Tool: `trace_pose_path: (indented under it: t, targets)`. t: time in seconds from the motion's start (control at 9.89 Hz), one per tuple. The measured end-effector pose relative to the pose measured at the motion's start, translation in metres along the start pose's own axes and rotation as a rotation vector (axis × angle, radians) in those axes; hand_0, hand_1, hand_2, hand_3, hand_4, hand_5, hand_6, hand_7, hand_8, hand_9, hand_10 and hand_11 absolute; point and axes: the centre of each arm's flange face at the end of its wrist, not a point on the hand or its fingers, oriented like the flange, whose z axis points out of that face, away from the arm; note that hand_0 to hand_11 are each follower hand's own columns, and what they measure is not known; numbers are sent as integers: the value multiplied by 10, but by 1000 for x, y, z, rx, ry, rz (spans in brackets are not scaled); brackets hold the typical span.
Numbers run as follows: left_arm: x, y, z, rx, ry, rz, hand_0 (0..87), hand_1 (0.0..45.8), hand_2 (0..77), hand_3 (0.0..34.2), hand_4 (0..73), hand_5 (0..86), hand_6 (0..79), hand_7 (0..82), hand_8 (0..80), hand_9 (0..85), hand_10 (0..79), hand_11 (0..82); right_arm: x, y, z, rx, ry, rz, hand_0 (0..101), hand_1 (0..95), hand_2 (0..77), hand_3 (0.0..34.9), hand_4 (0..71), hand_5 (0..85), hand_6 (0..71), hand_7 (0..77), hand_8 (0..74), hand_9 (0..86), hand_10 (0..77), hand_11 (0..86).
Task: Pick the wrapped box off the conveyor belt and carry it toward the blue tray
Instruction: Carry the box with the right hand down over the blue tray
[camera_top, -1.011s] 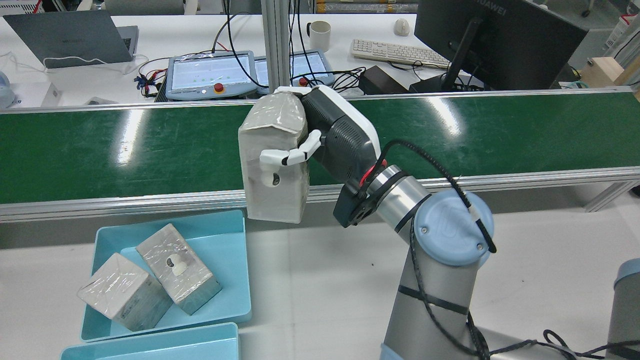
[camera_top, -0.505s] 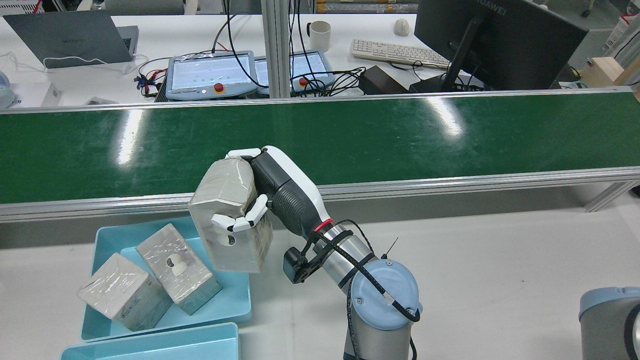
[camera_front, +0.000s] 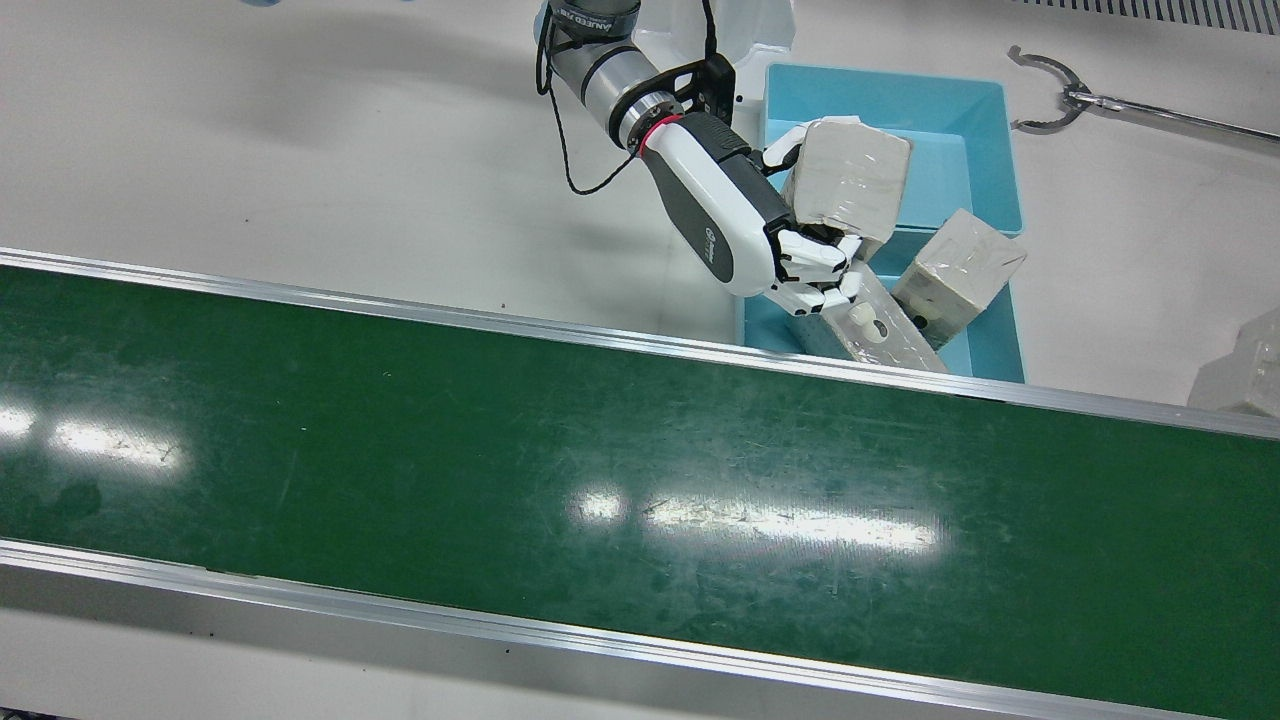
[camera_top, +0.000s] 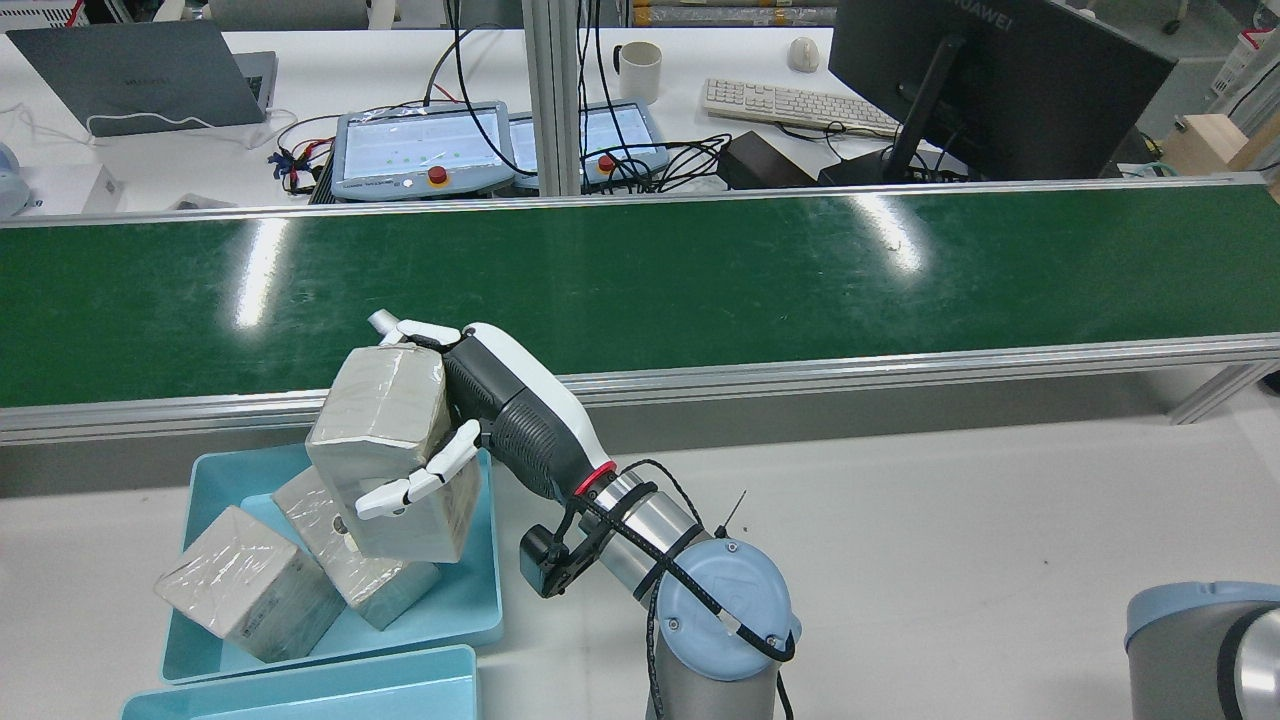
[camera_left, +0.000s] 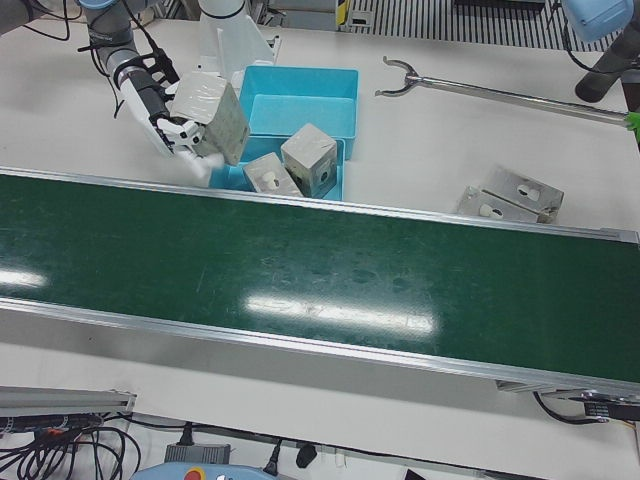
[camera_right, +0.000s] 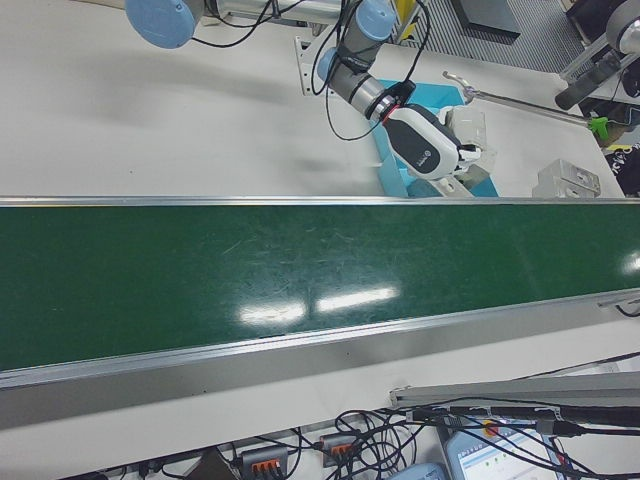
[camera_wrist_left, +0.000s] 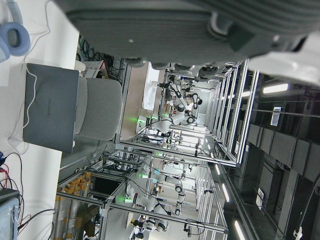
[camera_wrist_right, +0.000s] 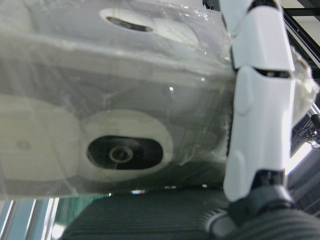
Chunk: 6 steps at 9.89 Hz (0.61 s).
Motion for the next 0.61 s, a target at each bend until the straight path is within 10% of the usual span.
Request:
trace_pose_path:
  t: [0.1, 0.2, 0.3, 0.51, 0.61]
  targets:
    - [0, 0, 0, 0, 0, 0, 0, 0, 11, 0, 0, 11, 0, 5, 5, 0, 5, 0, 2, 4, 2, -7, 5, 4, 510, 22, 480, 68, 251, 774, 393, 774, 22, 0, 65, 82]
    - [0, 0, 0, 0, 0, 0, 0, 0, 11, 0, 0, 11, 0, 5, 5, 0, 5, 0, 2, 9, 5, -19, 13, 9, 476, 147, 202, 93, 120, 774, 322, 774, 0, 5, 0, 22]
    - [0, 0, 0, 0, 0, 0, 0, 0, 11, 0, 0, 11, 0, 5, 5, 0, 5, 0, 3, 14, 6, -29, 20, 15, 463, 131, 98, 190, 65, 0, 180, 289, 0, 11, 0, 5]
    - [0, 0, 0, 0, 0, 0, 0, 0, 11, 0, 0, 11, 0, 5, 5, 0, 5, 0, 2, 17, 6, -37, 32, 34, 463, 131, 98, 190, 65, 0, 180, 289, 0, 11, 0, 5]
    - [0, 0, 0, 0, 0, 0, 0, 0, 11, 0, 0, 11, 0, 5, 5, 0, 5, 0, -2, 18, 6, -43, 35, 46, 467, 104, 38, 290, 82, 153, 0, 218, 0, 44, 0, 5]
